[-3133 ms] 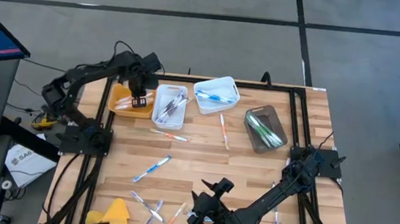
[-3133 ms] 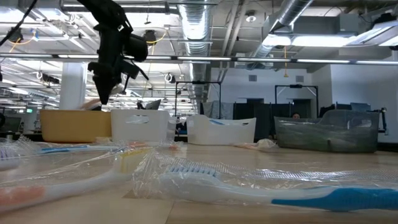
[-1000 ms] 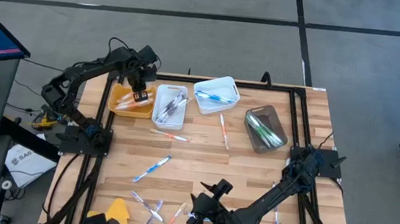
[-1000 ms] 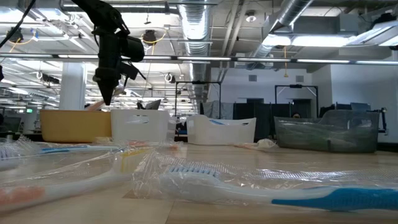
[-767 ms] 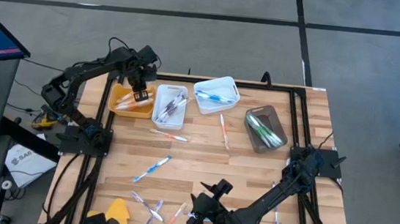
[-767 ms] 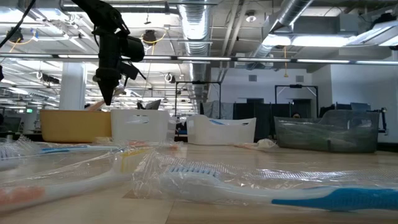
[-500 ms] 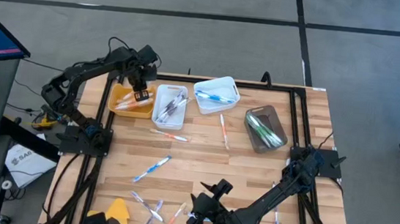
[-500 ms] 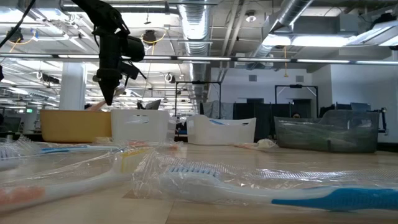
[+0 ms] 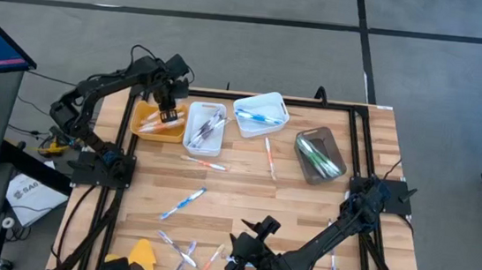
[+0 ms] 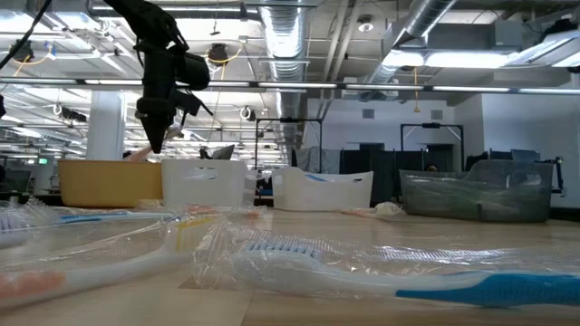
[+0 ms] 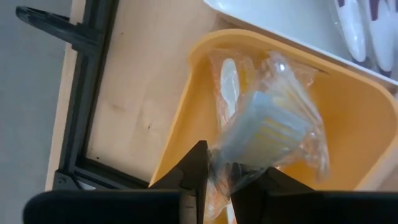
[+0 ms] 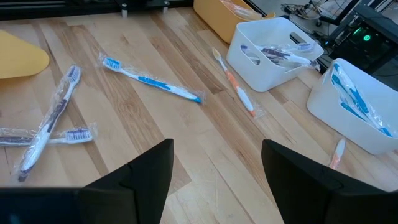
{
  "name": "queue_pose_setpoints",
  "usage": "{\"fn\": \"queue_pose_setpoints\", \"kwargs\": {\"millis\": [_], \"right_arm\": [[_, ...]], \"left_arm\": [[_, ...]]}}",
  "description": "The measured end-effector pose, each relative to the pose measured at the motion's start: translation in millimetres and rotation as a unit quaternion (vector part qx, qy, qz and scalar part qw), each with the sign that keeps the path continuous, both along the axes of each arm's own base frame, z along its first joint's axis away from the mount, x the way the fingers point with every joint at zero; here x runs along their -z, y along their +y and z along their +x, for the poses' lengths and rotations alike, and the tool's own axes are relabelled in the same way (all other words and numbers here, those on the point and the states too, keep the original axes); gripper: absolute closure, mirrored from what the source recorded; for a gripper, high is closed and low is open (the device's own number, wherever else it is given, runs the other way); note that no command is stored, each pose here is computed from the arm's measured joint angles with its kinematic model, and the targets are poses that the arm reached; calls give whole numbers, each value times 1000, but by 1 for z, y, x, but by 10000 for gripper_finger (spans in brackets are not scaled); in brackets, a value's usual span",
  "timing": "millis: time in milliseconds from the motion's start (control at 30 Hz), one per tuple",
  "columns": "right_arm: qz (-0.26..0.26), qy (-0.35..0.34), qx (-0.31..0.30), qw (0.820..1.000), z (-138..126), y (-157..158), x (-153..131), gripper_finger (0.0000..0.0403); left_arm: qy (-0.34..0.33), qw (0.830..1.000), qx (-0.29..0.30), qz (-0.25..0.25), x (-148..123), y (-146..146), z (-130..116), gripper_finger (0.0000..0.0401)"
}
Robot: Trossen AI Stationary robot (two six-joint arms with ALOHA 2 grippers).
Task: Pick & Place Toothbrushes
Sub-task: Put the orange toothbrush into the yellow bin, then put the purple toothbrush into the left white bin
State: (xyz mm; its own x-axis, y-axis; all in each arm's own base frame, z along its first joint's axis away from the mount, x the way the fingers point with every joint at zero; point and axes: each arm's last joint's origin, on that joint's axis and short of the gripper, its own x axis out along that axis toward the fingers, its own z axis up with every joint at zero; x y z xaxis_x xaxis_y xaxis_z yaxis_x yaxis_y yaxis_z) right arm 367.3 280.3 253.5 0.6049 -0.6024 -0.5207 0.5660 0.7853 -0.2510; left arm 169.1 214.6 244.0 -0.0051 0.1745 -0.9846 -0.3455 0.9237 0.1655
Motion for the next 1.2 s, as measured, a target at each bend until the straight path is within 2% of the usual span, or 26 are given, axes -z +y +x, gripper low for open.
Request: {"fn": "queue_pose_setpoints", "kwargs": {"millis": [167,533,767,1000,1067,1200], "right_arm": [[0,0,0,1000,0,0,0,165],[0,0,0,1000,0,0,0,165],[0,0,0,1000,0,0,0,165],[-3,3,-3,1000,0,0,0,165],[-6,5,-6,1000,0,0,0,165],[-7,6,-5,1000,1,-1,0,165]], "left_arm": [[-1,1000,1,-6,0,-1,0,347],[0,1000,-1,-8,0,-1,-1,272],[-16,1000,3,11,-12,-8,-3,260],[-85,994,33,62,-49,-44,-3,260],[-136,989,39,46,-59,-60,0,260],[-209,971,116,-14,-64,-99,6,260]]}}
